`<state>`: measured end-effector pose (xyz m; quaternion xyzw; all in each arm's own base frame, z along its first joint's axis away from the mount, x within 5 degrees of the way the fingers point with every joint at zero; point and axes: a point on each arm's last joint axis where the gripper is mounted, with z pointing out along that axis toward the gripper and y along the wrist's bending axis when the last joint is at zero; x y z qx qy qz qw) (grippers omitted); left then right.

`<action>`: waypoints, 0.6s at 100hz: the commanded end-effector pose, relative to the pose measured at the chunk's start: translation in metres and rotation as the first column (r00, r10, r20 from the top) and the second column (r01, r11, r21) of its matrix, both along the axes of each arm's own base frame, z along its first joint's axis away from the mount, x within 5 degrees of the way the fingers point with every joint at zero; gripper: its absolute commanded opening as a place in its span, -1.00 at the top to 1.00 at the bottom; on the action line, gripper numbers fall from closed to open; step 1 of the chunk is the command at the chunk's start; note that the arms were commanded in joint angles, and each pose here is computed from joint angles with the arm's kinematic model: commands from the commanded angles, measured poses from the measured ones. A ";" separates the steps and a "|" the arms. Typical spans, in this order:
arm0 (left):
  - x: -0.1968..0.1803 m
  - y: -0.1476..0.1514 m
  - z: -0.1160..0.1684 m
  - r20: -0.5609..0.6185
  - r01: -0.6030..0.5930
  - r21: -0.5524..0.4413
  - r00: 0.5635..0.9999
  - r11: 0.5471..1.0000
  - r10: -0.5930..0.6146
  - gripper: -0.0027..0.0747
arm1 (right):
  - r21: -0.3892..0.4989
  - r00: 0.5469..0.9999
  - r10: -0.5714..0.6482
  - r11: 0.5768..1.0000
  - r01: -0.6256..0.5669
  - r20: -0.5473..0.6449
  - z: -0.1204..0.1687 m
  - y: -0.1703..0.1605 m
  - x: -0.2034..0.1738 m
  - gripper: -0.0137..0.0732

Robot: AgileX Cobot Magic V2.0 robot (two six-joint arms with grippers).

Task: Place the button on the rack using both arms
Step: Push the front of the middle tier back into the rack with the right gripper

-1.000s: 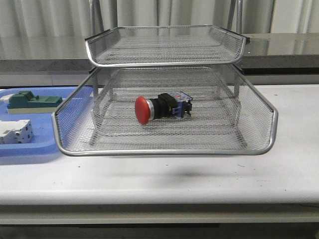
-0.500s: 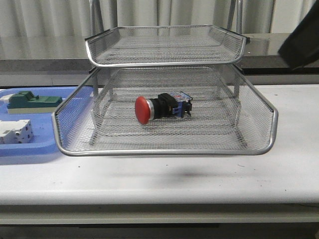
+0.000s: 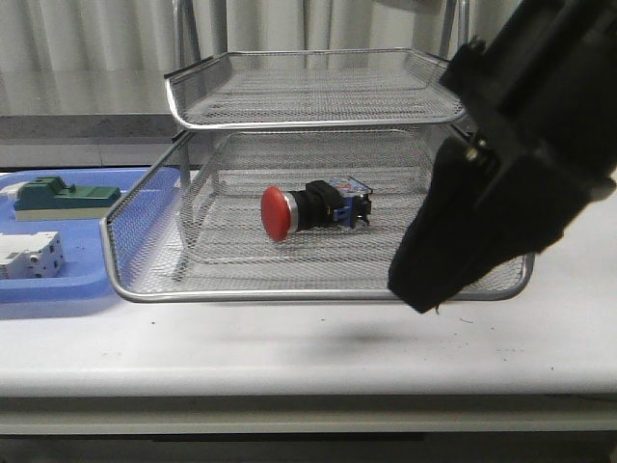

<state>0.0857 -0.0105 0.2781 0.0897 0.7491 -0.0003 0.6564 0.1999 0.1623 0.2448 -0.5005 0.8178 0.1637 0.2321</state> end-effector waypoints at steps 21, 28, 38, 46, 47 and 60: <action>0.001 0.002 0.017 0.103 -0.019 -0.034 0.994 0.999 0.023 0.98 | -0.008 0.995 0.010 1.000 -0.009 0.098 -0.005 0.014 0.015 0.84; 0.001 0.002 0.017 0.103 -0.019 -0.034 0.994 0.999 0.023 0.98 | -0.014 0.995 0.004 1.000 -0.003 0.098 -0.010 0.015 0.019 0.84; 0.001 0.002 0.017 0.103 -0.019 -0.034 0.994 0.999 0.023 0.98 | -0.029 0.995 0.003 1.000 0.000 0.097 -0.016 0.017 0.023 0.84; 0.001 0.002 0.017 0.103 -0.019 -0.034 0.994 0.999 0.023 0.98 | -0.043 0.995 0.008 0.999 -0.003 0.097 -0.021 0.017 0.025 0.84; 0.001 0.002 0.017 0.103 -0.019 -0.034 0.994 0.999 0.023 0.98 | -0.045 0.995 0.008 0.999 -0.003 0.099 -0.021 0.017 0.025 0.84; 0.001 0.002 0.017 0.103 -0.019 -0.034 0.994 0.999 0.023 0.98 | -0.049 0.991 0.004 0.999 0.003 0.132 -0.022 0.018 0.029 0.84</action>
